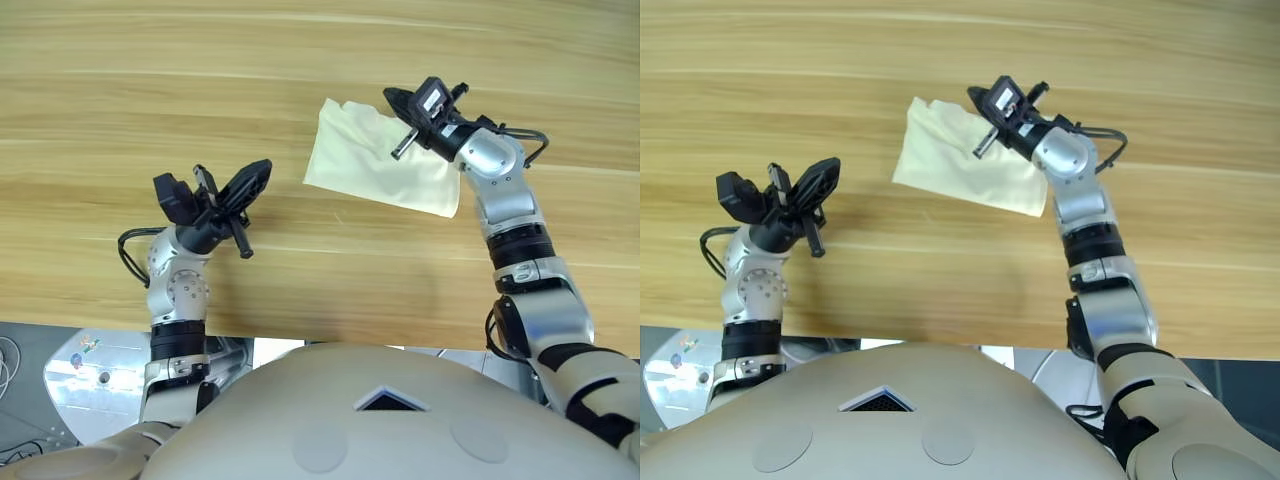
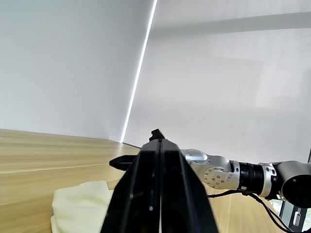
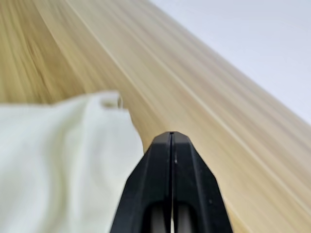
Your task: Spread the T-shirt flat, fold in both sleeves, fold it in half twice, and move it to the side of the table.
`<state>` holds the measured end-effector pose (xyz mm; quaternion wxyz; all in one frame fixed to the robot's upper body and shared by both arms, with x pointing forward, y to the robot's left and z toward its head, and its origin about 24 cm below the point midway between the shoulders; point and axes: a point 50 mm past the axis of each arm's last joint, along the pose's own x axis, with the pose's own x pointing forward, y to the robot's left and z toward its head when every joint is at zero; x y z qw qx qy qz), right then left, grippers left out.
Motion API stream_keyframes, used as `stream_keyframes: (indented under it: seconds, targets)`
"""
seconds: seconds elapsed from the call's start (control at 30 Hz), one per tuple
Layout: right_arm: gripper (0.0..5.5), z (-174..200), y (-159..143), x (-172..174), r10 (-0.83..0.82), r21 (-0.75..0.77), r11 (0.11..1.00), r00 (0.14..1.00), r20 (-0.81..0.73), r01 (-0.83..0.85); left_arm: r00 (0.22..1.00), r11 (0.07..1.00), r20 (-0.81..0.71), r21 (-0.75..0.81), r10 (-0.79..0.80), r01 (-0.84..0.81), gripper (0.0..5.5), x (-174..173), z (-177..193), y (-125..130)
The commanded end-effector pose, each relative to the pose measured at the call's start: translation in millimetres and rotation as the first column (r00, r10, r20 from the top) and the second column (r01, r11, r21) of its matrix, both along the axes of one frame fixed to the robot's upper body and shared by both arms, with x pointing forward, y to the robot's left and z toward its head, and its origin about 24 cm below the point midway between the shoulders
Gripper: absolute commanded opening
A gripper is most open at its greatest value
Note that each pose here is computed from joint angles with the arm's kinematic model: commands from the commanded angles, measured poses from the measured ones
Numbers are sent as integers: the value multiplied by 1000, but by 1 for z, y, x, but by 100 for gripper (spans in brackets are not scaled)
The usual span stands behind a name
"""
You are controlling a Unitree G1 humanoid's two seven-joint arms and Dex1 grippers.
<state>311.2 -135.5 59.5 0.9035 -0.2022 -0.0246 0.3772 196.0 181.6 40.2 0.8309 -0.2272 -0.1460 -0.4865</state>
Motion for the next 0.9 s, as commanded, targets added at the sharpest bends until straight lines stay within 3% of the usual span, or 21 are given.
stream_keyframes:
  seconds: [0.03,0.4,0.73,0.9]
  targets:
    - [2,10,7,-11,82,54,995,996,40,-84,1000,1000,2,-1,7,-7,0,3,0,0]
    - [2,-16,19,-19,153,-89,984,987,-47,-156,1000,1000,4,-2,8,-8,0,3,0,0]
    - [2,-42,13,-15,77,-215,971,987,-144,-107,1000,1000,-4,-8,18,-18,0,4,-1,0]
    - [2,-61,-8,-8,-55,-304,953,970,-237,-21,1000,1000,-4,-21,22,-22,0,6,-2,-4]
